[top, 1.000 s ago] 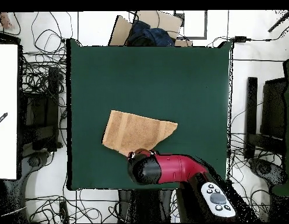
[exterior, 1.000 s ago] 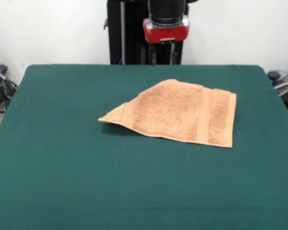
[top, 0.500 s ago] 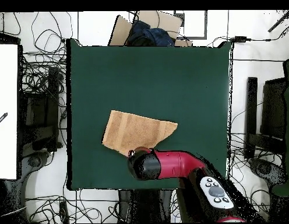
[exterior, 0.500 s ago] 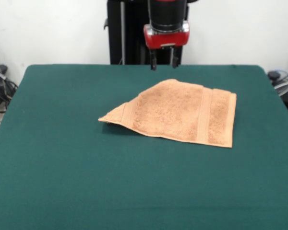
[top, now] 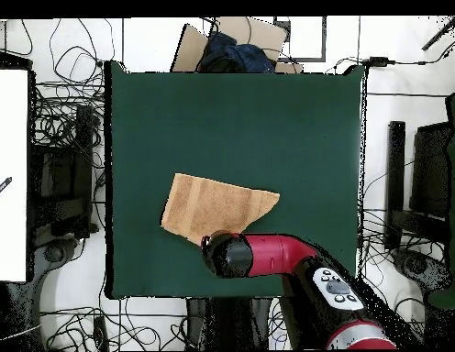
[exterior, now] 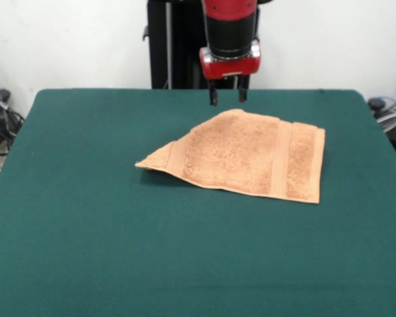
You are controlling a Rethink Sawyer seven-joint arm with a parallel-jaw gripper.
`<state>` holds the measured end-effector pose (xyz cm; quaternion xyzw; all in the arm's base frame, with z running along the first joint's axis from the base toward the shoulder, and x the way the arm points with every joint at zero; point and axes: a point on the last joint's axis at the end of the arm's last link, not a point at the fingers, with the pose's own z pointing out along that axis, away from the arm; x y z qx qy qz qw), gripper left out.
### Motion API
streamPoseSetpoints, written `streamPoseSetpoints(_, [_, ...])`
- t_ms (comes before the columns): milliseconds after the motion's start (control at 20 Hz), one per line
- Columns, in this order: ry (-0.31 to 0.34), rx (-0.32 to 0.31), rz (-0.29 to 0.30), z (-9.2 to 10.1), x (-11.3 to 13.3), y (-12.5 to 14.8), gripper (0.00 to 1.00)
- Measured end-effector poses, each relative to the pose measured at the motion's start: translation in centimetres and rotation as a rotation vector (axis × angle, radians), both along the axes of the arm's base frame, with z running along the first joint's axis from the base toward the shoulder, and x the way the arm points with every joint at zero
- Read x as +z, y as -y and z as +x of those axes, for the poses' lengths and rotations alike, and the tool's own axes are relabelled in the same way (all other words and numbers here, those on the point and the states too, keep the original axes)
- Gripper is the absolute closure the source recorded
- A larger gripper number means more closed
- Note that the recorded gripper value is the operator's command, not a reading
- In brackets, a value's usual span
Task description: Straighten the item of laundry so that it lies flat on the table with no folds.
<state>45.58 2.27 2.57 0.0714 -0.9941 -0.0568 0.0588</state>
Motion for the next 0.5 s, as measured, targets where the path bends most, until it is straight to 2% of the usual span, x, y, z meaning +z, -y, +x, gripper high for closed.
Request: streamPoseSetpoints(500, [-0.026,-0.011,0.014,-0.77,-0.91,0.06,0.00])
